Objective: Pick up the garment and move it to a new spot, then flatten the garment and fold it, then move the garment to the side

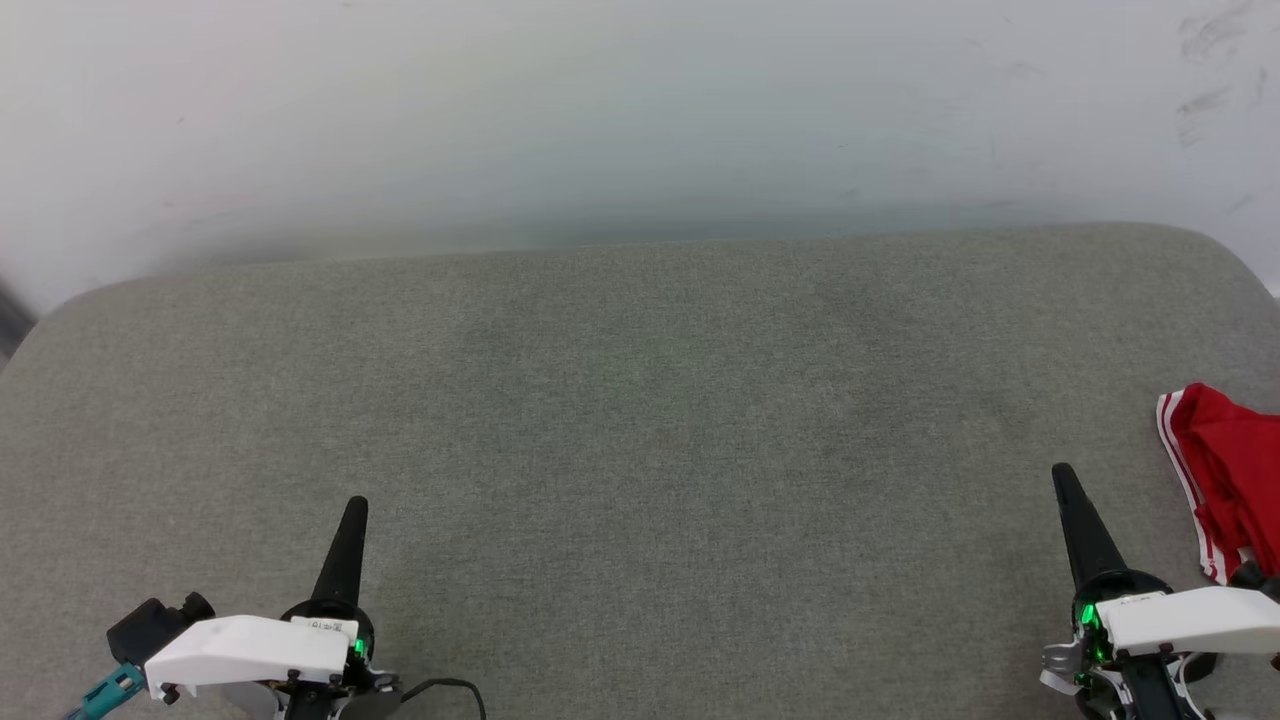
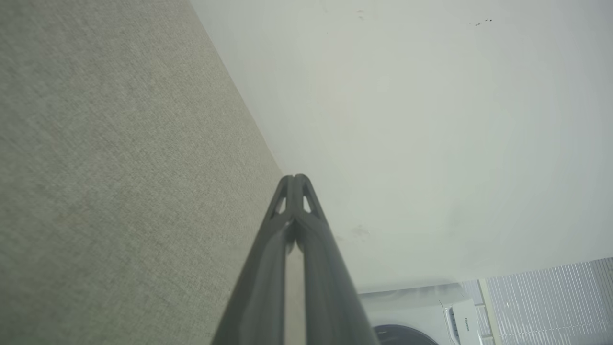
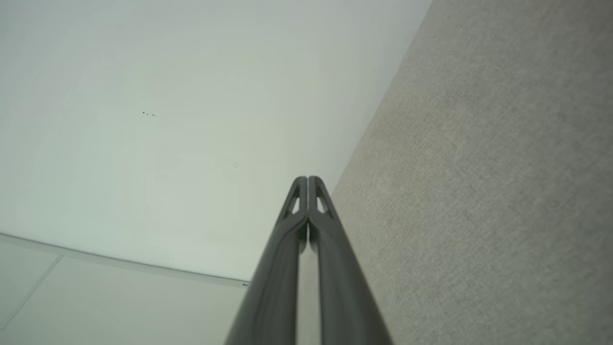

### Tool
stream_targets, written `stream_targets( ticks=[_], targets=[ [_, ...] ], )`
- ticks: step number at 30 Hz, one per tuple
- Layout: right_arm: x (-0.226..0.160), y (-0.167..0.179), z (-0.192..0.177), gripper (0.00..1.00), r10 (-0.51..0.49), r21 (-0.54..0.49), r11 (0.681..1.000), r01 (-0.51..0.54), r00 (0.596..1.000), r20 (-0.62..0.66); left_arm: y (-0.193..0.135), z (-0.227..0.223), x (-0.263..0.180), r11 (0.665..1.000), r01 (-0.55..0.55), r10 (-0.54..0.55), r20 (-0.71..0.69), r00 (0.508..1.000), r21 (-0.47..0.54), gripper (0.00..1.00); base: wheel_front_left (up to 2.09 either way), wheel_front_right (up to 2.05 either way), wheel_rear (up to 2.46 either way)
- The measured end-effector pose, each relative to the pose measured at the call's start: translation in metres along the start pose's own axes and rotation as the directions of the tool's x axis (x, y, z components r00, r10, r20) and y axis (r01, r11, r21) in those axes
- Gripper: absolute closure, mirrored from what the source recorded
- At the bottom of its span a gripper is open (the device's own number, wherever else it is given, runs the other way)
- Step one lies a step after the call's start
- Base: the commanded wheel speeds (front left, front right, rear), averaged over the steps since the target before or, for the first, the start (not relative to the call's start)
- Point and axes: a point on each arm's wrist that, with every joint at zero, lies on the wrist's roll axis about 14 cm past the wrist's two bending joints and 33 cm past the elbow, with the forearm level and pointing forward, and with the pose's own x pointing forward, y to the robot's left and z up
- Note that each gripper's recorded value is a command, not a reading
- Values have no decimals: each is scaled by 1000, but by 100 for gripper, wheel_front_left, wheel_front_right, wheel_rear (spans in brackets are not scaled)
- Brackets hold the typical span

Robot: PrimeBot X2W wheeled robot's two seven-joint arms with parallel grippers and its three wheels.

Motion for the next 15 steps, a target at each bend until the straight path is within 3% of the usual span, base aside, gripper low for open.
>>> stream_targets(
  ticks=[15],
  targets=[
    [3, 1, 2, 100, 5, 125, 992, -4, 1000, -4, -2, 3, 4, 993, 4, -5, -3, 1000, -121, 100, 0, 0, 0]
  ],
)
